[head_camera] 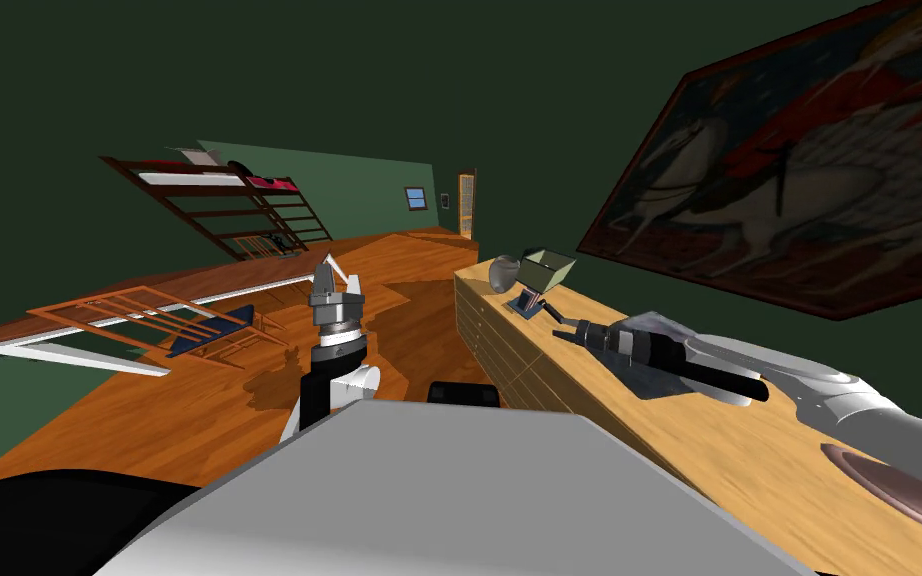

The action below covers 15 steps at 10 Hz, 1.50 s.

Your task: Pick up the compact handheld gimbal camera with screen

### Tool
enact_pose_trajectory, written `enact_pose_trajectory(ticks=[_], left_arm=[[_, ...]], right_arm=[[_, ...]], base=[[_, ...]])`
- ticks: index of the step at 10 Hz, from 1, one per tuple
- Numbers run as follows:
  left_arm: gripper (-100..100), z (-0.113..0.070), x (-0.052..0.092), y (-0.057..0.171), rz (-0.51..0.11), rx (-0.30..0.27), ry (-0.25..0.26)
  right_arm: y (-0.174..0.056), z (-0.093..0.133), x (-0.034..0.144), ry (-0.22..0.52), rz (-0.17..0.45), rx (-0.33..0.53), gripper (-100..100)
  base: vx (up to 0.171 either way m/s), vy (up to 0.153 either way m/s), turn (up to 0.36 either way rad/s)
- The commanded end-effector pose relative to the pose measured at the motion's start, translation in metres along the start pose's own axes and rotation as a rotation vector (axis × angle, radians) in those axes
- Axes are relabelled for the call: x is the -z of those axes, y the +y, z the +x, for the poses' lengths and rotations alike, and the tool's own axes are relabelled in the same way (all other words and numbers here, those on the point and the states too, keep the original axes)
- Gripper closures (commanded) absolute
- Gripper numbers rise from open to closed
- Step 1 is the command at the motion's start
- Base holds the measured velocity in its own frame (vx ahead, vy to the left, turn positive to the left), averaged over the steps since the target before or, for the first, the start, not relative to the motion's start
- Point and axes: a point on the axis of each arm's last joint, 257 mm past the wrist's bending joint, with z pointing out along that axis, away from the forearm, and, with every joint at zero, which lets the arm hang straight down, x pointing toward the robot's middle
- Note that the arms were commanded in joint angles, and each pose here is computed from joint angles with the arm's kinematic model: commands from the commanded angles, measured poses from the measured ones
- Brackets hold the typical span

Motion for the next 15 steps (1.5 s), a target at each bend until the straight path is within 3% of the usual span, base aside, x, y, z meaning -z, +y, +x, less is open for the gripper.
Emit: enact_pose_trajectory(ticks=[1, 6, 7, 8, 9, 10, 11, 12, 13, 15], left_arm=[[0, 0.0, 0.0, 0.0, 0.0, 0.0, 0.0], [0, 0.0, 0.0, 0.0, 0.0, 0.0, 0.0], [0, 0.0, 0.0, 0.0, 0.0, 0.0, 0.0], [0, 0.0, 0.0, 0.0, 0.0, 0.0, 0.0], [0, 0.0, 0.0, 0.0, 0.0, 0.0, 0.0], [0, 0.0, 0.0, 0.0, 0.0, 0.0, 0.0], [0, 0.0, 0.0, 0.0, 0.0, 0.0, 0.0], [0, 0.0, 0.0, 0.0, 0.0, 0.0, 0.0], [0, 0.0, 0.0, 0.0, 0.0, 0.0, 0.0], [0, 0.0, 0.0, 0.0, 0.0, 0.0, 0.0]], right_arm=[[-0.018, 0.014, 0.017, 0.065, 0.053, -0.002, -100], [-0.055, 0.034, 0.054, 0.203, 0.15, 0.013, -100], [-0.07, 0.046, 0.072, 0.26, 0.194, 0.007, -100], [-0.07, 0.046, 0.073, 0.261, 0.195, 0.008, -100], [-0.083, 0.058, 0.091, 0.317, 0.236, -0.001, -100], [-0.083, 0.058, 0.091, 0.317, 0.236, -0.001, -100], [-0.092, 0.071, 0.109, 0.371, 0.274, -0.013, -100], [-0.092, 0.071, 0.109, 0.371, 0.274, -0.013, -100], [-0.099, 0.086, 0.126, 0.424, 0.306, -0.03, -100], [-0.099, 0.086, 0.126, 0.424, 0.306, -0.03, -100]], base=[[0.068, 0.011, 0.178], [0.077, 0.004, 0.108], [0.085, 0.013, 0.153], [0.077, 0.001, 0.083], [0.101, 0.005, 0.131], [0.085, 0.008, 0.085], [0.099, 0.024, 0.166], [0.083, 0.013, 0.062], [0.096, 0.006, 0.113], [0.054, 0.005, 0.033]])
